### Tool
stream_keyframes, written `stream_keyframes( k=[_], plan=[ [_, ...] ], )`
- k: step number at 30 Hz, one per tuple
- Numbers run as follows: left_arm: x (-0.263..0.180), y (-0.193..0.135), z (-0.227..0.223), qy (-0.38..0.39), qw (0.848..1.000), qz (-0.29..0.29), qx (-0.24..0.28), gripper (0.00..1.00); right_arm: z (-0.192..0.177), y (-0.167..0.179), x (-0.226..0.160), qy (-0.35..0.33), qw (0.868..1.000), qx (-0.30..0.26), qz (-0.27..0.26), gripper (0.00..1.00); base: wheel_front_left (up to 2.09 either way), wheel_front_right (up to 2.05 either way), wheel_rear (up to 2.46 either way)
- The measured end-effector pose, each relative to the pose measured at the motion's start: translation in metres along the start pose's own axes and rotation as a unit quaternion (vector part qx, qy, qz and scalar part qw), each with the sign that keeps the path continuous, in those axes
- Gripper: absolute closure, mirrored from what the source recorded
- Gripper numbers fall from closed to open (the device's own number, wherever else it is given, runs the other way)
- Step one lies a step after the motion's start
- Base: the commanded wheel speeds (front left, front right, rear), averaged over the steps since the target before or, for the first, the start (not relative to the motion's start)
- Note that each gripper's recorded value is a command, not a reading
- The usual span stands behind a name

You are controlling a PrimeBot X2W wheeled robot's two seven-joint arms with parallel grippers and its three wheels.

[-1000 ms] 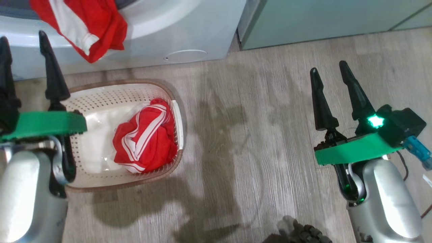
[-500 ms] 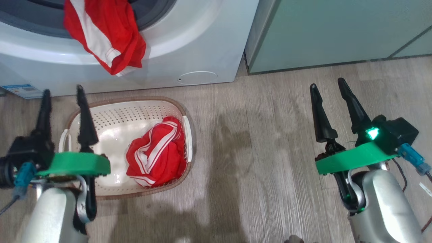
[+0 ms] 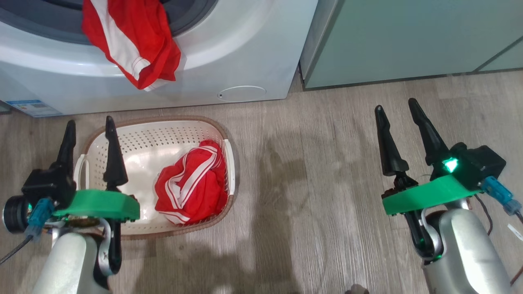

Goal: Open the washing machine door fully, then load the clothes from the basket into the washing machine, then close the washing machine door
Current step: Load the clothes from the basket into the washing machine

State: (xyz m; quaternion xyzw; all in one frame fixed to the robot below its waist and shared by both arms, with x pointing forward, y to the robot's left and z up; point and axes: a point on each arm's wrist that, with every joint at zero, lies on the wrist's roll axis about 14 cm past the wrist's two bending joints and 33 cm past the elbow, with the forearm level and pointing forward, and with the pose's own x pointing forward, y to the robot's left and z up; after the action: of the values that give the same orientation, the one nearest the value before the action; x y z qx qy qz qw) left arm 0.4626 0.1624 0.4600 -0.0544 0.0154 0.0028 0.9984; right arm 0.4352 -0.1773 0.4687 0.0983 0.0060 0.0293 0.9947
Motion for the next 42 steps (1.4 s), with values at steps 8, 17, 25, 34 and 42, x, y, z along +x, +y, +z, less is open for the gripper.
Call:
stream_keyframes(
  k=[8, 17, 25, 34, 42],
  plan=[
    [0.016, -0.007, -0.007, 0.017, 1.0, -0.018, -0.01, 0.0, -0.008, -0.001, 0.002, 0.01, 1.0, 0.0, -0.001, 0.0, 0.0, 0.0, 0.0],
    [0.084, -0.025, -0.021, 0.067, 0.996, -0.059, -0.023, 0.0, -0.022, -0.006, 0.009, 0.023, 1.0, 0.008, -0.006, 0.0, 0.0, 0.0, 0.0],
    [0.122, -0.019, -0.088, 0.186, 0.98, -0.054, -0.038, 0.0, -0.036, -0.022, 0.009, 0.038, 0.999, 0.014, -0.028, 0.0, 0.0, 0.0, 0.0],
    [0.145, -0.022, -0.132, 0.257, 0.963, -0.064, -0.053, 0.0, -0.043, -0.035, 0.011, 0.046, 0.998, 0.013, -0.043, 0.0, 0.0, 0.0, 0.0],
    [0.163, -0.015, -0.141, 0.275, 0.959, -0.056, -0.03, 0.0, -0.042, -0.038, 0.013, 0.043, 0.998, 0.013, -0.047, 0.0, 0.0, 0.0, 0.0]
  ],
)
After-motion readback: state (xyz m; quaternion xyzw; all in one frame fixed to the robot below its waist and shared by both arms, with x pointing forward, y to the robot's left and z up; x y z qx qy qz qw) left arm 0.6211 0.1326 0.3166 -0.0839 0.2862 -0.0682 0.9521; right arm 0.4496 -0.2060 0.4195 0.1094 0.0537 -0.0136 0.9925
